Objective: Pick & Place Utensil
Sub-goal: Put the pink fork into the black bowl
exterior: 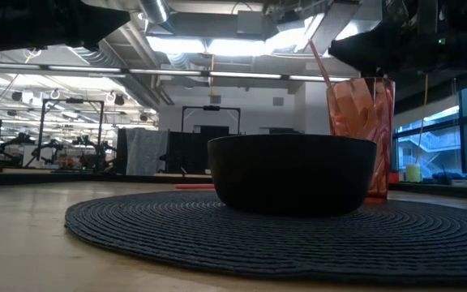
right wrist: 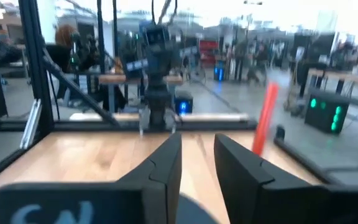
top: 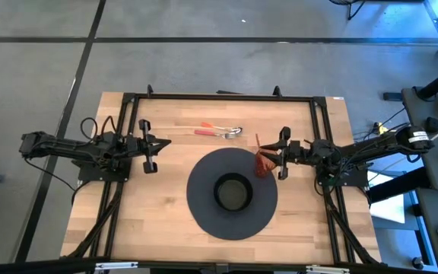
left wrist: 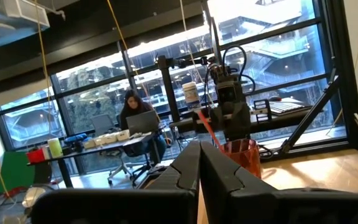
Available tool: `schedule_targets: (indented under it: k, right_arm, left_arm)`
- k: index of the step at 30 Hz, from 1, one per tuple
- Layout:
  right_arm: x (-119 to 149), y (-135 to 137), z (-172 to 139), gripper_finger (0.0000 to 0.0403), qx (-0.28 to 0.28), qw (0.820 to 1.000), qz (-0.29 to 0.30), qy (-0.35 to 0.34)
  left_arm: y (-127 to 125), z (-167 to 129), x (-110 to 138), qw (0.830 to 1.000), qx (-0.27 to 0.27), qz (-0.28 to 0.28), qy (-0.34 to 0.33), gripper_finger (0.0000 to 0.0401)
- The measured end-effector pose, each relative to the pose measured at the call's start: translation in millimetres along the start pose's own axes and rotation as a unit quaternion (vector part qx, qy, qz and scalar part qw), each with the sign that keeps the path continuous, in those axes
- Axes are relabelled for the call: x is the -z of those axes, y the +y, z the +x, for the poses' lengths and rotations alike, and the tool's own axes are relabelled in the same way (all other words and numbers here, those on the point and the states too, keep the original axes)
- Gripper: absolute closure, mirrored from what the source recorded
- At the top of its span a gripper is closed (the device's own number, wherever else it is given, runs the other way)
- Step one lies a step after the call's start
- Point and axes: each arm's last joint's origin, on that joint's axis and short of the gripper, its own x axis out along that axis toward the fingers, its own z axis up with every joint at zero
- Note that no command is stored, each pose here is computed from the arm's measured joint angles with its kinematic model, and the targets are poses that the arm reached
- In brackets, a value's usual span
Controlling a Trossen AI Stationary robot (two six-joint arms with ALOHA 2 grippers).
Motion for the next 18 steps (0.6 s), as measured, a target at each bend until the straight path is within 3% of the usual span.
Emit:
schedule_targets:
  k: [5, 10, 14, 16, 18]
  right_arm:
    - [-13.4, 2.9, -5.4, 0.0307, -0.016, 0.998, -0.019, -0.049]
    - [-29.9, 2.8, -18.4, 0.0310, -0.023, 0.995, -0.030, -0.092]
    - [-34.2, -3.1, -33.0, 0.0350, -0.023, 0.996, -0.038, -0.072]
    - [-35.6, -6.3, -42.2, 0.0385, -0.041, 0.996, -0.043, -0.065]
    - [-37.0, -8.5, -51.7, 0.0394, -0.064, 0.995, -0.043, -0.063]
  left_arm:
    - [-0.2, 0.0, 1.2, 1.000, -0.001, 0.001, 0.007, 0.0398]
    - [2.3, -0.1, 3.3, 0.998, -0.048, -0.009, 0.027, 0.0398]
    - [3.2, -0.3, 4.3, 0.997, -0.065, -0.009, 0.036, 0.0398]
    - [3.0, -0.3, 4.6, 0.997, -0.065, -0.008, 0.038, 0.0398]
    - [3.1, -0.3, 4.6, 0.997, -0.065, -0.010, 0.037, 0.0398]
